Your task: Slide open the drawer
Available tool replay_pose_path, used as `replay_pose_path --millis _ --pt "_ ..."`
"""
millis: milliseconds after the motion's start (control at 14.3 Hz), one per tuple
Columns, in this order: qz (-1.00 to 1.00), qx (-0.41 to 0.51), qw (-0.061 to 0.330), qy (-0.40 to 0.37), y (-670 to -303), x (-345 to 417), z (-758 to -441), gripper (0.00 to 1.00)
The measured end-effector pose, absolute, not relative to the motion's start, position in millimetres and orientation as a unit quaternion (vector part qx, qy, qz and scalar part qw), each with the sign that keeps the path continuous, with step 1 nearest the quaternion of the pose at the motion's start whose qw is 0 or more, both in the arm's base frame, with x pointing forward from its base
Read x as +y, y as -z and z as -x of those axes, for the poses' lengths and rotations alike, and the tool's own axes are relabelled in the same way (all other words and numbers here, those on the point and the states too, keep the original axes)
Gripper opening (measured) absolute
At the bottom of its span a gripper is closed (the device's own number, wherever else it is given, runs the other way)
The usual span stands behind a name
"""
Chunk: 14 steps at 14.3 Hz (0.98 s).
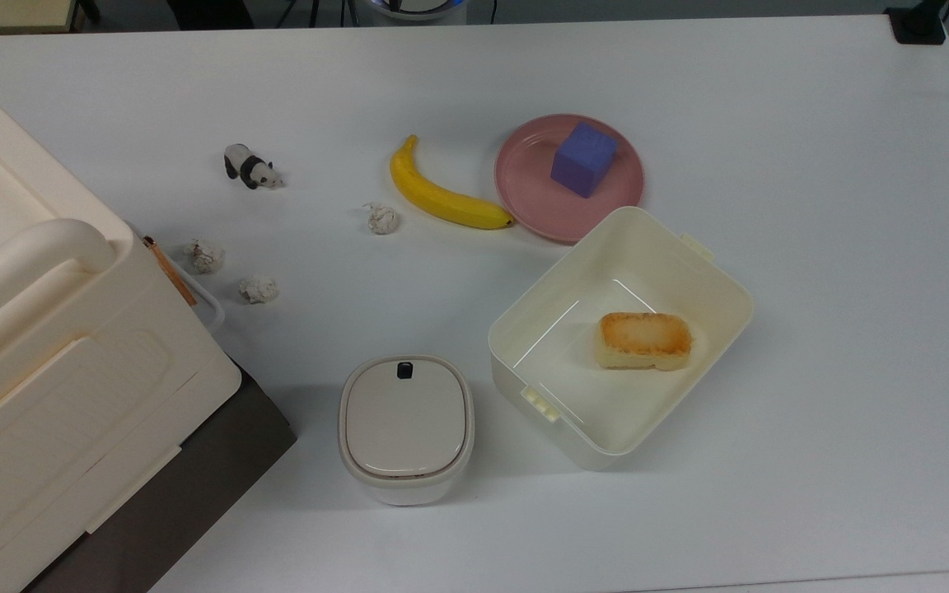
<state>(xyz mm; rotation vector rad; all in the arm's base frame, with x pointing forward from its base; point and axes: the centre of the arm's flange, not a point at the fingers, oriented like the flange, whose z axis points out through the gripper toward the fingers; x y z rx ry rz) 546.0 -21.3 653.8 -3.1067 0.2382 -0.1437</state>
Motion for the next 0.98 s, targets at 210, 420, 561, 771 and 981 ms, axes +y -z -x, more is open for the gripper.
replay_pose_path --millis 210,420,561,771,981 --pt "0.996 0.082 0.011 0.045 -653.1 -21.3 -546.1 1.00" --pt "0.995 0.086 0.012 0.045 -652.5 -21.3 -546.2 1.00" --pt "0.995 0.086 0.012 0.044 -651.9 -21.3 -546.2 1.00" --pt "0.995 0.086 0.012 0.043 -651.0 -21.3 -546.2 1.00" --pt "0.995 0.086 0.012 0.043 -650.6 -21.1 -546.3 1.00"
